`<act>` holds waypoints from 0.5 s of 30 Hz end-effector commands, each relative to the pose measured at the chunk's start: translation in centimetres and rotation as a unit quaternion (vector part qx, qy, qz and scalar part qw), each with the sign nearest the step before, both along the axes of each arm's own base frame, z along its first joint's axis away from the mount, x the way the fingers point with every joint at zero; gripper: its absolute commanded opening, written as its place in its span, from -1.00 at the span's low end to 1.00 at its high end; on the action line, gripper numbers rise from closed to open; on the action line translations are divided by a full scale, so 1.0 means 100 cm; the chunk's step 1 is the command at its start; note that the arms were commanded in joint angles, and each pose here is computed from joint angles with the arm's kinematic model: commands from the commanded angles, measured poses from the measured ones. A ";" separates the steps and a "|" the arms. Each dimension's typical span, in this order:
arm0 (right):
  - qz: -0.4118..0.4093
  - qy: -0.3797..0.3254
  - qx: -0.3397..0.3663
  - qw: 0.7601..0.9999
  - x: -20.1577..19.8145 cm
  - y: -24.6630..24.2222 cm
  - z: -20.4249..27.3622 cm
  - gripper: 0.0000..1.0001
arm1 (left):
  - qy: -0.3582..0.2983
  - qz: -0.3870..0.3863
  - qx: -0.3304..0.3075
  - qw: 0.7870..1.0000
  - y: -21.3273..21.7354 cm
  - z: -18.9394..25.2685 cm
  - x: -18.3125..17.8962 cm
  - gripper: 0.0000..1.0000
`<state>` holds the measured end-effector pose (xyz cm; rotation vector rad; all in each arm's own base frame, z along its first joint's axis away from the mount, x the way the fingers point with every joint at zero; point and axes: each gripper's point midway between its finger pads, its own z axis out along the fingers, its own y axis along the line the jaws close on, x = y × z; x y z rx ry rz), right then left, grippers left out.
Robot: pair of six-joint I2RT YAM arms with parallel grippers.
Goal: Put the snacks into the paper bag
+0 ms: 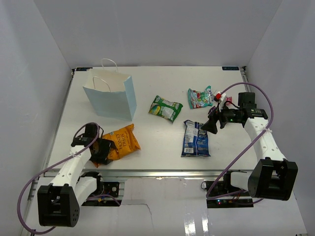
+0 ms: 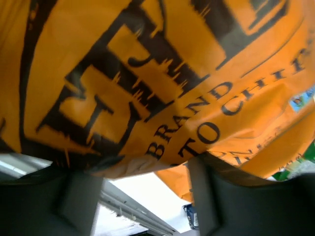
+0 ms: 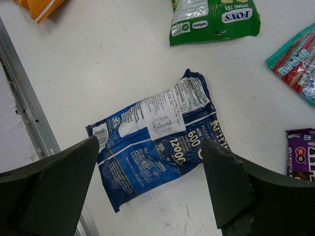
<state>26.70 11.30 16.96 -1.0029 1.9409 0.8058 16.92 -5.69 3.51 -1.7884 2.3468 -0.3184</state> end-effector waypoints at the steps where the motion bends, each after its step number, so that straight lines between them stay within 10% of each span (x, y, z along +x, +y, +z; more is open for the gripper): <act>1: 0.011 -0.032 0.009 0.999 0.007 0.003 0.015 0.80 | -0.083 -0.005 0.014 0.996 0.004 0.009 0.027 0.33; 15: 0.010 -0.034 0.012 0.999 0.004 0.004 0.017 0.80 | -0.242 -0.079 0.122 0.959 0.030 0.084 0.039 -0.84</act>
